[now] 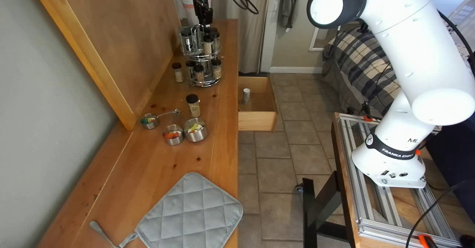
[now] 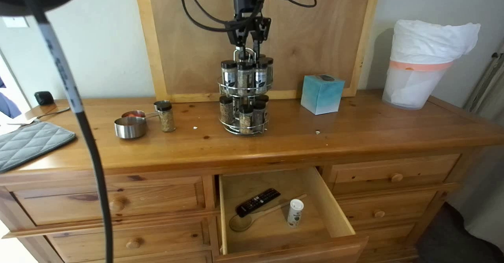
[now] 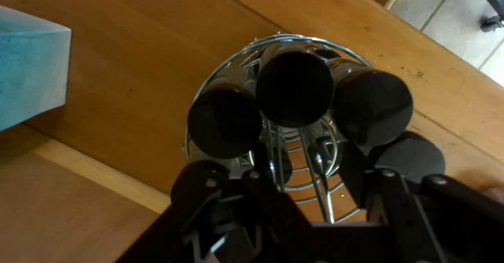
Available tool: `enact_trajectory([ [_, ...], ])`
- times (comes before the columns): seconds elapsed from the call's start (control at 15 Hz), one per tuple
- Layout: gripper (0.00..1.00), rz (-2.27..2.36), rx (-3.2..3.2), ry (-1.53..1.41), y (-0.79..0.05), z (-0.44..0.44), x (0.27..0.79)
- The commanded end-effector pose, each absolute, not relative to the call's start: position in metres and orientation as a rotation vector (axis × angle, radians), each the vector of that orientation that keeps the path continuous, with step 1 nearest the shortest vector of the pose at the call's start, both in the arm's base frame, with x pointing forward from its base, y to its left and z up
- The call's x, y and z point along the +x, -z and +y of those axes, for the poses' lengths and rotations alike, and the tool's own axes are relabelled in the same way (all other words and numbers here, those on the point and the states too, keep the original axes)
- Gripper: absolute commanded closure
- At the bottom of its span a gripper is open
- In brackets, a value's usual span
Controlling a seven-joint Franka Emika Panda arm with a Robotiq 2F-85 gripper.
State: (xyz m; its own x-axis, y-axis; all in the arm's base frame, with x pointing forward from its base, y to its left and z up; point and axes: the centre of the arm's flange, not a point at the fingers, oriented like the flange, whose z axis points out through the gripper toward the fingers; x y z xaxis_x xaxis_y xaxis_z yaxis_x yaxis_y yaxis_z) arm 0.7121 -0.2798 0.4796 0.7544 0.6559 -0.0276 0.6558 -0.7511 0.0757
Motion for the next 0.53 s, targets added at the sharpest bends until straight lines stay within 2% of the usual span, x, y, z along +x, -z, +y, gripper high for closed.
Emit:
enact_trajectory([
  [0.0, 0.72, 0.903, 2.958, -0.025, -0.4907, -0.2812, 0.7230],
  [0.33, 0.75, 0.688, 3.018, -0.029, -0.4951, -0.2819, 0.7220],
  [0.47, 0.67, 0.598, 3.046, -0.032, -0.4960, -0.2821, 0.7207],
])
